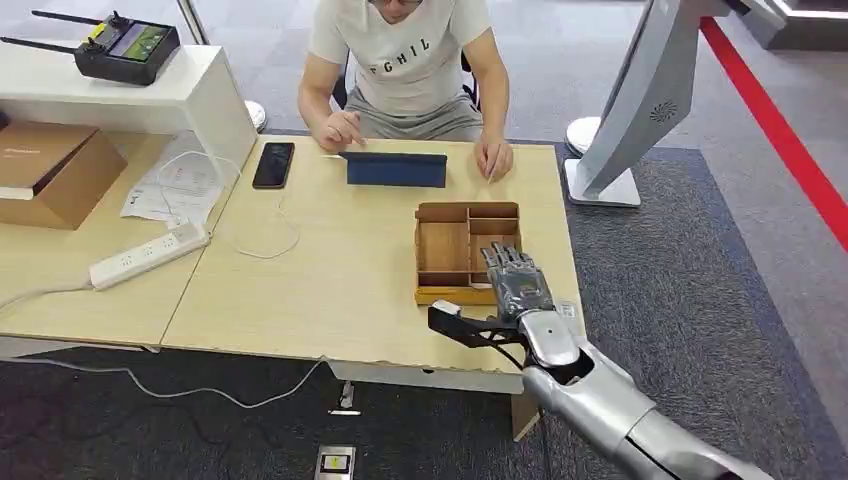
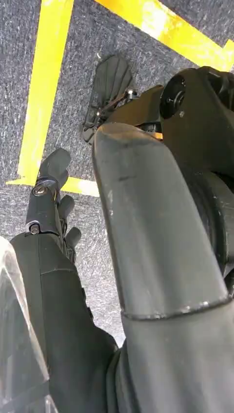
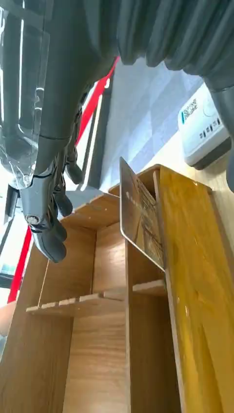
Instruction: Pass the card to the sensor for recognition and then transmit it.
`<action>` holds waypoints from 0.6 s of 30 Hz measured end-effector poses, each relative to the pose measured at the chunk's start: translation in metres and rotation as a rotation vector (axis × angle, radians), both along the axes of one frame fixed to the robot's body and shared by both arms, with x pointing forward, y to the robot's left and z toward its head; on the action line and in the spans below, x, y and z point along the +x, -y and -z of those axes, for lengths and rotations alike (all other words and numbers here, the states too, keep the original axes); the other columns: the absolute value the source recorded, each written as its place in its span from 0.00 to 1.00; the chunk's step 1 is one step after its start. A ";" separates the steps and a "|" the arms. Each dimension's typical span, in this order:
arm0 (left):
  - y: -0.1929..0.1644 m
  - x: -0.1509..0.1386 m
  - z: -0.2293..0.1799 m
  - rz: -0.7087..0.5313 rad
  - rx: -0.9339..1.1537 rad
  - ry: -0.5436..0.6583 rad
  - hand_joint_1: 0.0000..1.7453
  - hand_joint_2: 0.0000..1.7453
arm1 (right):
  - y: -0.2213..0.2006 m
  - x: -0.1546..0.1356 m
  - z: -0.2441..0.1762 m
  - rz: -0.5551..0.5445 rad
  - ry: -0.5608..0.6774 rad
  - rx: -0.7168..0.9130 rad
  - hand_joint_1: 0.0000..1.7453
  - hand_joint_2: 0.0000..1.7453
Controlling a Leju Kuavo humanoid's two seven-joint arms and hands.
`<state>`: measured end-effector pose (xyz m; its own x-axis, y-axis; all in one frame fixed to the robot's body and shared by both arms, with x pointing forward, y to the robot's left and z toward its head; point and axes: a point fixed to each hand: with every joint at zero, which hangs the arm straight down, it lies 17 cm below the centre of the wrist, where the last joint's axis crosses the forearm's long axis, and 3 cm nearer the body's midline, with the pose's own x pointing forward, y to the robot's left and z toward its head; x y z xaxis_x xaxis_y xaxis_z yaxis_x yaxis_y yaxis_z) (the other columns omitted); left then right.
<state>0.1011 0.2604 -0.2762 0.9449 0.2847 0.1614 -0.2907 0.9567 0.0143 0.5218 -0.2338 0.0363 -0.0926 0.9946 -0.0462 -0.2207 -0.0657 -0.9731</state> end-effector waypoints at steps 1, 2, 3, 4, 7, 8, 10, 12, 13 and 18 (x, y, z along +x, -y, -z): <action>0.000 0.000 0.000 0.000 0.000 0.000 0.00 0.00 | 0.001 0.001 0.000 0.001 0.001 -0.005 0.00 1.00; 0.000 0.000 0.000 0.000 0.000 0.000 0.00 0.00 | 0.002 0.001 0.000 0.001 0.002 -0.011 0.00 1.00; 0.000 0.000 0.000 0.000 0.000 0.000 0.00 0.00 | 0.003 0.001 -0.001 0.000 0.004 -0.017 0.00 1.00; 0.000 0.000 0.000 0.000 0.000 0.000 0.00 0.00 | 0.003 0.002 -0.001 0.000 0.006 -0.021 0.00 1.00; 0.000 0.000 0.000 0.000 0.000 0.000 0.00 0.00 | 0.004 0.002 -0.001 0.002 0.005 -0.023 0.00 1.00; 0.000 0.000 0.000 -0.001 0.000 0.000 0.00 0.00 | 0.005 0.002 0.000 0.003 0.002 -0.024 0.00 1.00; 0.000 0.000 0.000 -0.004 0.001 -0.001 0.00 0.00 | 0.005 0.001 0.001 0.003 -0.007 -0.020 0.00 1.00; 0.000 0.000 0.000 -0.005 0.002 -0.002 0.00 0.00 | 0.004 0.001 0.001 -0.001 -0.008 -0.021 0.00 1.00; -0.001 0.000 0.000 -0.007 0.002 -0.003 0.00 0.00 | 0.003 0.001 0.002 -0.004 -0.008 -0.023 0.00 1.00; -0.002 -0.001 0.000 -0.015 0.008 -0.006 0.00 0.00 | 0.002 0.003 0.000 -0.009 -0.008 -0.024 0.00 1.00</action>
<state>0.1002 0.2623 -0.2765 0.9415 0.2977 0.1579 -0.3050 0.9521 0.0236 0.5244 -0.2362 0.0364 -0.1016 0.9924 -0.0690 -0.2280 -0.0907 -0.9694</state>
